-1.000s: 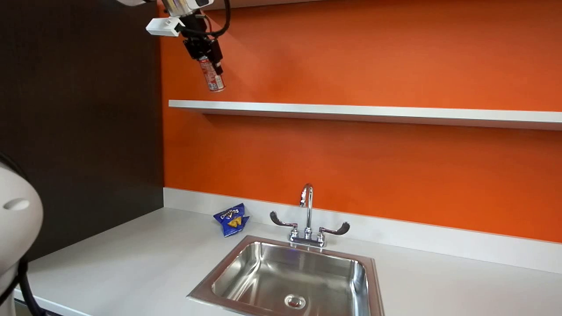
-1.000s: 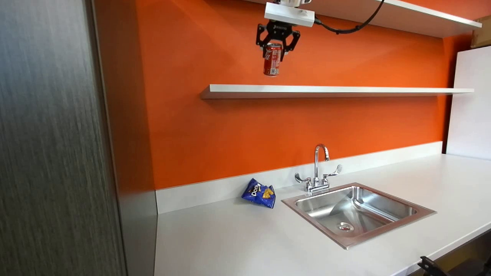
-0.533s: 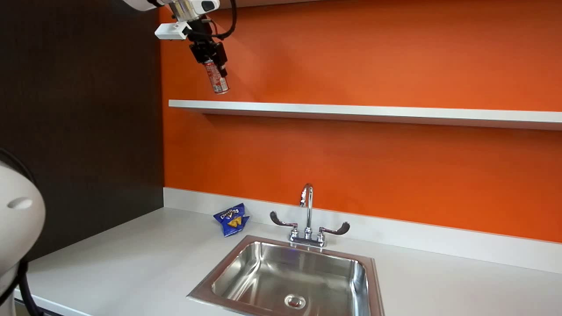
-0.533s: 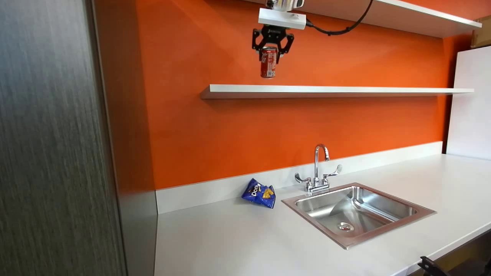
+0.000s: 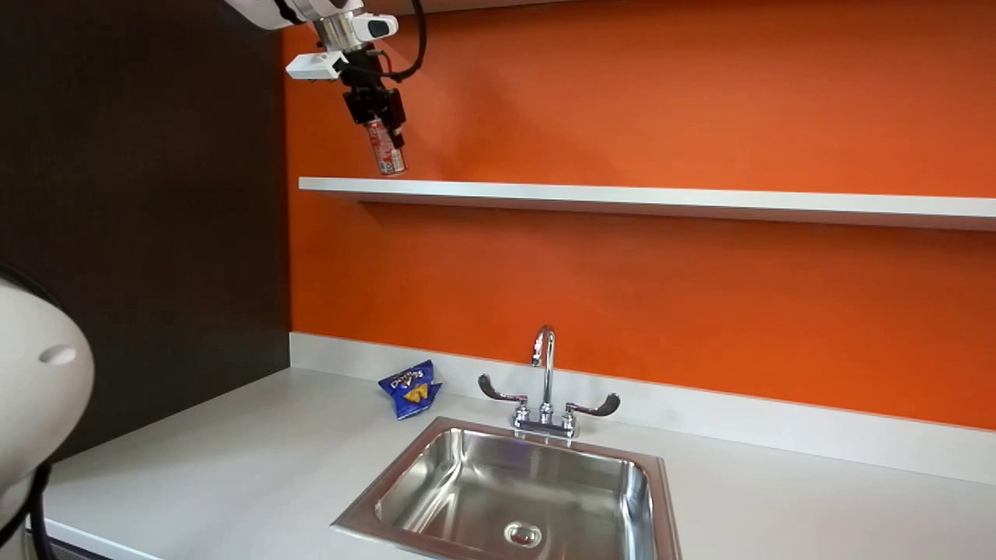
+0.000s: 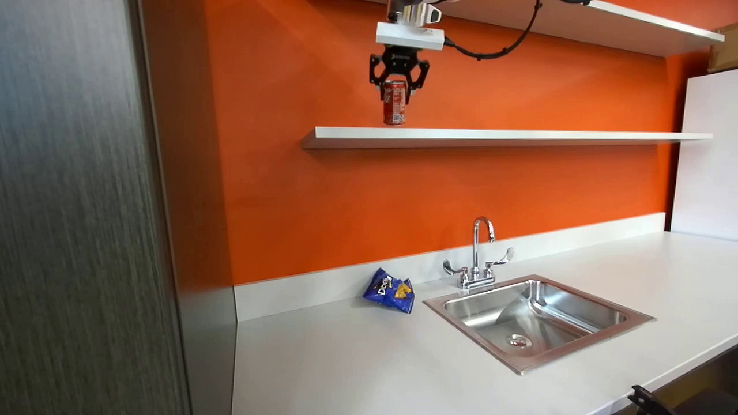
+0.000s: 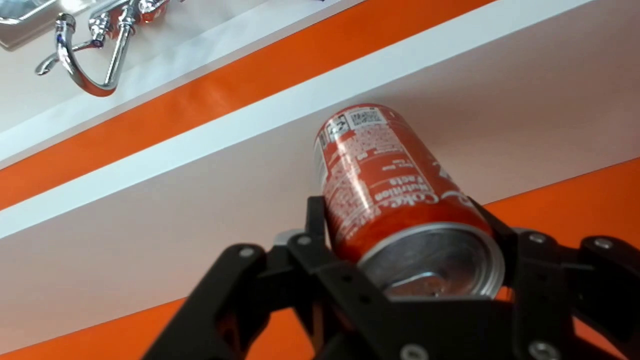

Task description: Put the Cola can on the left side of the first shelf

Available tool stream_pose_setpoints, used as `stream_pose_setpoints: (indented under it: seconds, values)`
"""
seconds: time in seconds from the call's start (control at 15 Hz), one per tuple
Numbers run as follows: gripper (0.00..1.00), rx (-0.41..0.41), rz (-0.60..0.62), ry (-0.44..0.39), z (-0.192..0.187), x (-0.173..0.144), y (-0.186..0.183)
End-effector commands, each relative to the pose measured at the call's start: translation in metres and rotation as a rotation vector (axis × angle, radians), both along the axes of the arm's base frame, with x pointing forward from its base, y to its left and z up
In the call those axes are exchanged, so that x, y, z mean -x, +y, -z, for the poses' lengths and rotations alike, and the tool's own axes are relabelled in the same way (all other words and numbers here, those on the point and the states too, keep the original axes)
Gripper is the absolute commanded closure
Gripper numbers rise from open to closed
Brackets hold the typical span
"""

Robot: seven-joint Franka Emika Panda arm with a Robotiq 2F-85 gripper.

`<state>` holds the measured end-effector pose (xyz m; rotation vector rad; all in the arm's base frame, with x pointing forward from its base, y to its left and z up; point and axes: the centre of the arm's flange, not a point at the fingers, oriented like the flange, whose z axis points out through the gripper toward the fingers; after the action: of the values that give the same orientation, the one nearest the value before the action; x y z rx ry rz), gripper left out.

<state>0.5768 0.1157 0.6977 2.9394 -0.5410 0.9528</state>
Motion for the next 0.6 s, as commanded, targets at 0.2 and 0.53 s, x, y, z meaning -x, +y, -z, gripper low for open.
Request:
stream_pose_setpoints:
  seconds: [0.2,0.53]
  values:
    - [0.6,-0.012,0.043,-0.008,-0.021,-0.032,-0.004]
    - [0.6,-0.018,0.055,0.0,-0.017,-0.049,-0.005]
